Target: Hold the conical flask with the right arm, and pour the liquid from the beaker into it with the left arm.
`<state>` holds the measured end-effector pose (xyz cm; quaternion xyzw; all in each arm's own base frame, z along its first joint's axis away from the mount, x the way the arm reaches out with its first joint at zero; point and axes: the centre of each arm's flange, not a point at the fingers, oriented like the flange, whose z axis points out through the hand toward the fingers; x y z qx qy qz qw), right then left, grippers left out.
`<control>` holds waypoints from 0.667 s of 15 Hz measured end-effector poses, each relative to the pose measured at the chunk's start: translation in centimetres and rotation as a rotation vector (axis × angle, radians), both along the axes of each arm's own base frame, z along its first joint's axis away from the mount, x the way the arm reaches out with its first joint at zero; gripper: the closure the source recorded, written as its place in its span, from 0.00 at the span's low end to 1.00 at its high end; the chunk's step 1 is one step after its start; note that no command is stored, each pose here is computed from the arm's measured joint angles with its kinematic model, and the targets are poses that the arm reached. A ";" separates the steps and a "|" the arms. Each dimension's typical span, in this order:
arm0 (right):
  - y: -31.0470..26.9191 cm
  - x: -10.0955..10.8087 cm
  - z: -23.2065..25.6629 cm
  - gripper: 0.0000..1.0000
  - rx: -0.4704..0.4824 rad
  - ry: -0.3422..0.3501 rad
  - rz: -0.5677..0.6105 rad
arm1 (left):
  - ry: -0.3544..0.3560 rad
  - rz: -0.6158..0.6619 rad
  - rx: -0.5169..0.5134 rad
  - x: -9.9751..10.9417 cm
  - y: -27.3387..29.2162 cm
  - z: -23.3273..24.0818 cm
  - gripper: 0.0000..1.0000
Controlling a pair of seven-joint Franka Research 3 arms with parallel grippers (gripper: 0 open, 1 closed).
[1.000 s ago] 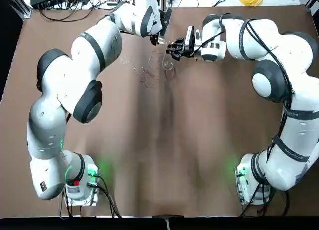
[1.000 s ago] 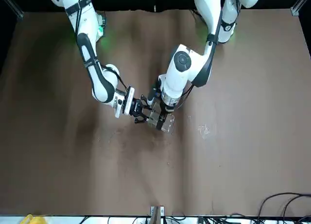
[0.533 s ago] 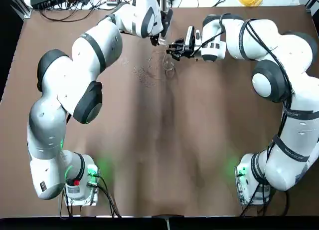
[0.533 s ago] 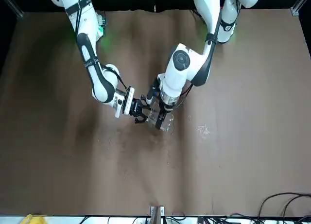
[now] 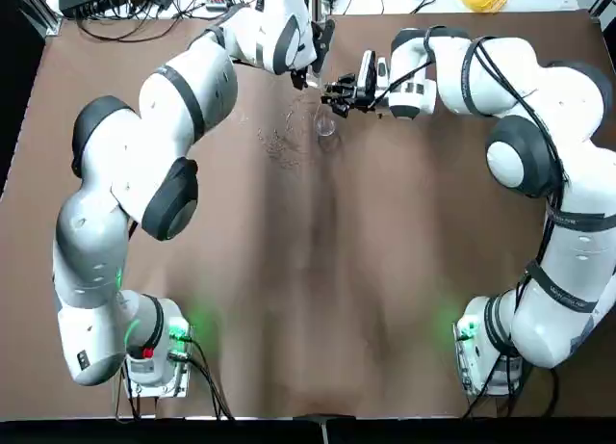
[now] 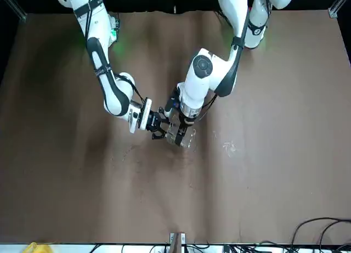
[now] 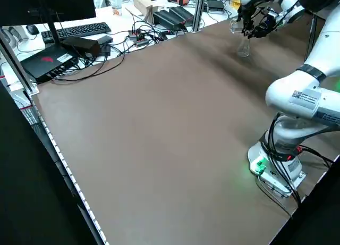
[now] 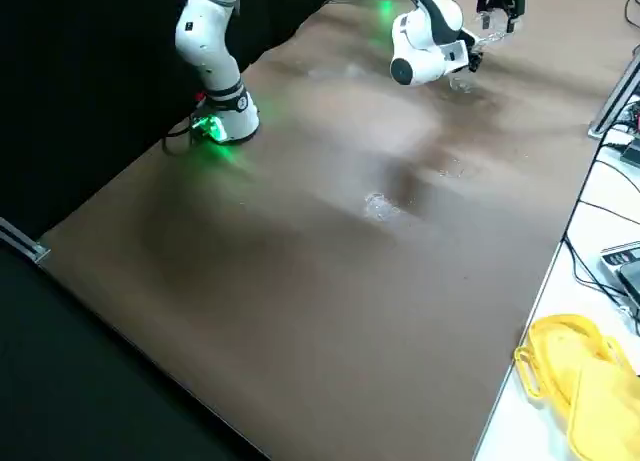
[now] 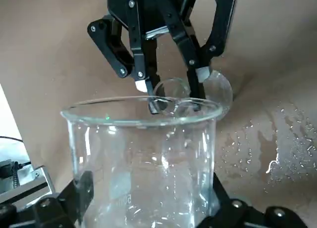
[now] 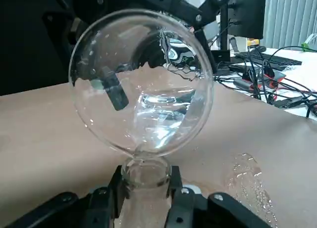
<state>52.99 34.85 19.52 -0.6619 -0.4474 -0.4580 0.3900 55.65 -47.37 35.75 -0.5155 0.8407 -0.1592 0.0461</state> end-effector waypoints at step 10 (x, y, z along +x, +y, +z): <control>0.0 0.0 0.0 0.61 0.000 0.000 0.000 | 0.008 0.044 -0.011 0.2 0.3 0.1 0.02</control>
